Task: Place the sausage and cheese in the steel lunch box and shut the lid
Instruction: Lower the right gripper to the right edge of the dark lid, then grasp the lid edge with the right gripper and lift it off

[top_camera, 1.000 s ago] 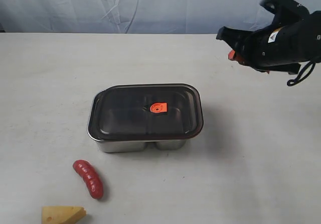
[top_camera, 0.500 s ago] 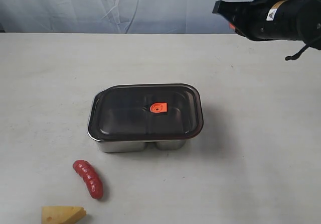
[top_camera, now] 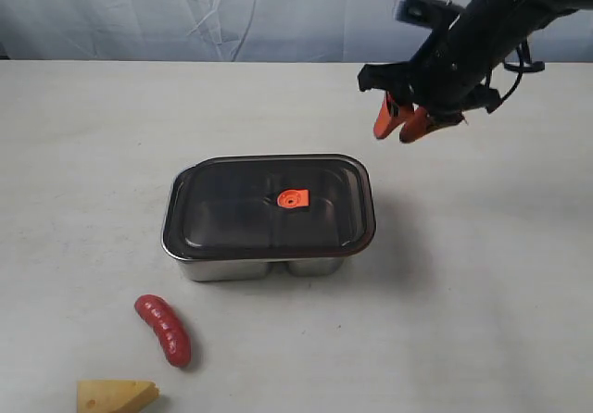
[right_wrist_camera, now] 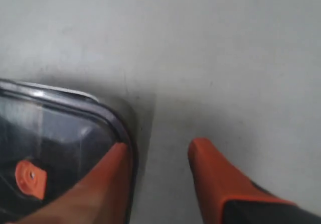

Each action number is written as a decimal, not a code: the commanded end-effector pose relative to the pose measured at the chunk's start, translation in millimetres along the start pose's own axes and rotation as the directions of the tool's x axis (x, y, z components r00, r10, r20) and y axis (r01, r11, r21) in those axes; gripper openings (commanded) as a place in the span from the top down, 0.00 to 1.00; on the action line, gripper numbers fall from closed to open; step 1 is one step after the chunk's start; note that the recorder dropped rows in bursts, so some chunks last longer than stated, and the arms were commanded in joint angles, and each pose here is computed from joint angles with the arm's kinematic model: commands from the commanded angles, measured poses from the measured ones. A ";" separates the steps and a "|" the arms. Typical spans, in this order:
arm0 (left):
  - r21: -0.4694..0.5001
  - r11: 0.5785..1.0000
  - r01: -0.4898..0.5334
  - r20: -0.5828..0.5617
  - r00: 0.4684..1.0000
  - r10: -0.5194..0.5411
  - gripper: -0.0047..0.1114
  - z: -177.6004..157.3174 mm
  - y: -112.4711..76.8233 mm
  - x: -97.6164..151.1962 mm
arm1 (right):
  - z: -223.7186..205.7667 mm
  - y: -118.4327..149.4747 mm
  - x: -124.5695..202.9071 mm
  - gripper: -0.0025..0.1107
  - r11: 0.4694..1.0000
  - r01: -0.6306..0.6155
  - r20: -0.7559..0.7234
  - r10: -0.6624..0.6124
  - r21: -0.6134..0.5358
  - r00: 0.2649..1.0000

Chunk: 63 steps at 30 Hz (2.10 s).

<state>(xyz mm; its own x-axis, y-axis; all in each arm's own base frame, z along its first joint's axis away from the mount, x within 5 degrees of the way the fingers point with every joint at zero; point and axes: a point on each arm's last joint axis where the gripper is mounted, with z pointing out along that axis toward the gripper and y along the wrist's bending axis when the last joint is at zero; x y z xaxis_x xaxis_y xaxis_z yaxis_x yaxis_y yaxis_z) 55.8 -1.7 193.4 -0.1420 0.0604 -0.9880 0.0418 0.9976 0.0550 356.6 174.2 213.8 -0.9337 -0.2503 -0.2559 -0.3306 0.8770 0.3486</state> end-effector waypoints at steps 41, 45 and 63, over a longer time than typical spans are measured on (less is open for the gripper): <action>0.005 1.000 -0.004 0.008 1.000 0.004 0.96 -0.1 -0.3 0.6 | 64.3 -22.6 23.0 0.61 0.895 -0.028 -0.222 -0.080 -0.445 0.972; 0.005 1.000 -0.004 0.008 1.000 0.004 0.96 -0.1 -0.3 0.6 | 60.4 -22.2 23.9 0.90 0.889 -0.030 -0.232 -0.087 -0.458 0.969; 0.005 1.000 -0.004 0.008 1.000 0.004 0.96 -0.1 -0.3 0.6 | -56.2 7.8 2.7 0.99 0.810 0.223 0.212 -0.124 -0.542 0.969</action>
<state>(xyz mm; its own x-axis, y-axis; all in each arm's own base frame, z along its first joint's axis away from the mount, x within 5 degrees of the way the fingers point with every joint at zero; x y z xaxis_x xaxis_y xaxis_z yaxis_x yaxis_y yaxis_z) 55.8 -1.7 193.4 -0.1420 0.0604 -0.9880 0.0418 0.9976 0.0550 345.6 161.9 251.0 -0.8571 -0.2939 -0.4231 -0.5142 0.4384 0.7371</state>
